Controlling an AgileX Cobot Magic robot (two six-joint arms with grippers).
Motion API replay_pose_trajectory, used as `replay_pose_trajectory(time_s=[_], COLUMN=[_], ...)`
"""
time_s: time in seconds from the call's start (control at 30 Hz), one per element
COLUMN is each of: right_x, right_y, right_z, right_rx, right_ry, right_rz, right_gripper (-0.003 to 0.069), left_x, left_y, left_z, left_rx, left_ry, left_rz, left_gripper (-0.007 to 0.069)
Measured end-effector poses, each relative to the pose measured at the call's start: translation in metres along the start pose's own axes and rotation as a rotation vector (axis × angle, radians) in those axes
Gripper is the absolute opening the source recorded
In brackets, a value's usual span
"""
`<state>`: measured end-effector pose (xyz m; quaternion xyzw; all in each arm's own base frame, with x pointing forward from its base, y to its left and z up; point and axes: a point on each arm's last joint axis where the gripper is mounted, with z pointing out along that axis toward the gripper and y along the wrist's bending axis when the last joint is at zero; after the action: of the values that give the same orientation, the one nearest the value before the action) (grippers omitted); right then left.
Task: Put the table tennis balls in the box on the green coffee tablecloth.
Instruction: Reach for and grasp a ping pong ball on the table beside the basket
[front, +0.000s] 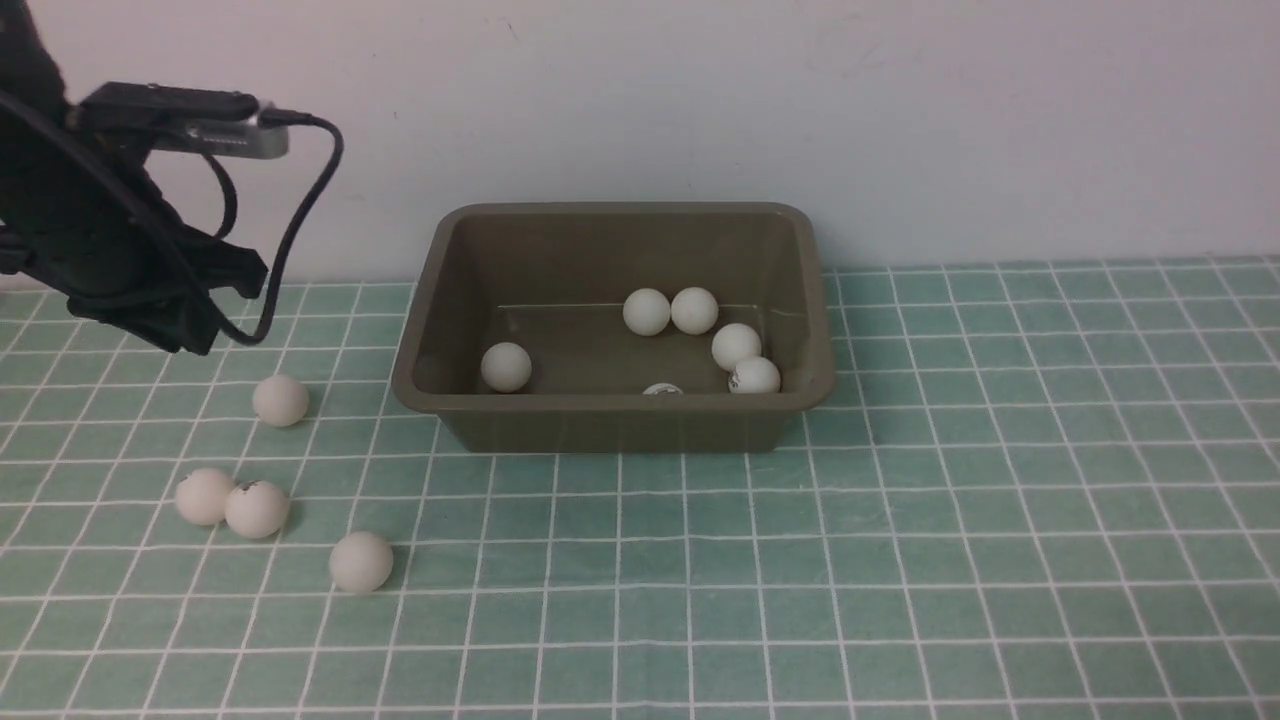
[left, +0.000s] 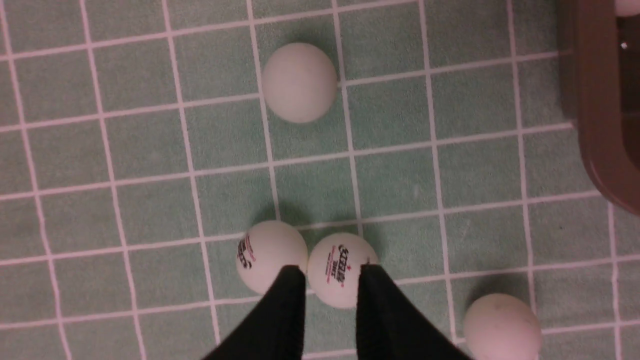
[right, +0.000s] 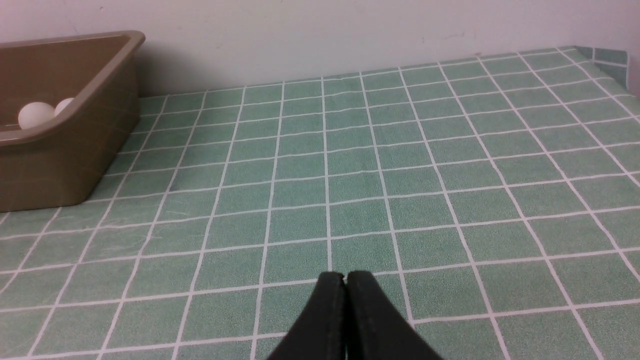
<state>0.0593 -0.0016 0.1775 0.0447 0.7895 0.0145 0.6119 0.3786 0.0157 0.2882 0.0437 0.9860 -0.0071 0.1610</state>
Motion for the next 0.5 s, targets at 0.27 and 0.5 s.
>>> replay_pose_trajectory(time_s=[0.27, 0.5], right_x=[0.0, 0.0], right_y=[0.0, 0.0], right_z=[0.0, 0.0], right_rx=[0.0, 0.0], right_ry=[0.0, 0.0], right_rz=[0.0, 0.0], right_gripper=[-0.001, -0.001], left_x=[-0.035, -0.046], left_y=[0.007, 0.009], left_z=[0.045, 0.06], left_rx=[0.01, 0.005], left_ry=[0.081, 0.068], left_rz=[0.001, 0.011], left_gripper=[0.0258, 0.0397])
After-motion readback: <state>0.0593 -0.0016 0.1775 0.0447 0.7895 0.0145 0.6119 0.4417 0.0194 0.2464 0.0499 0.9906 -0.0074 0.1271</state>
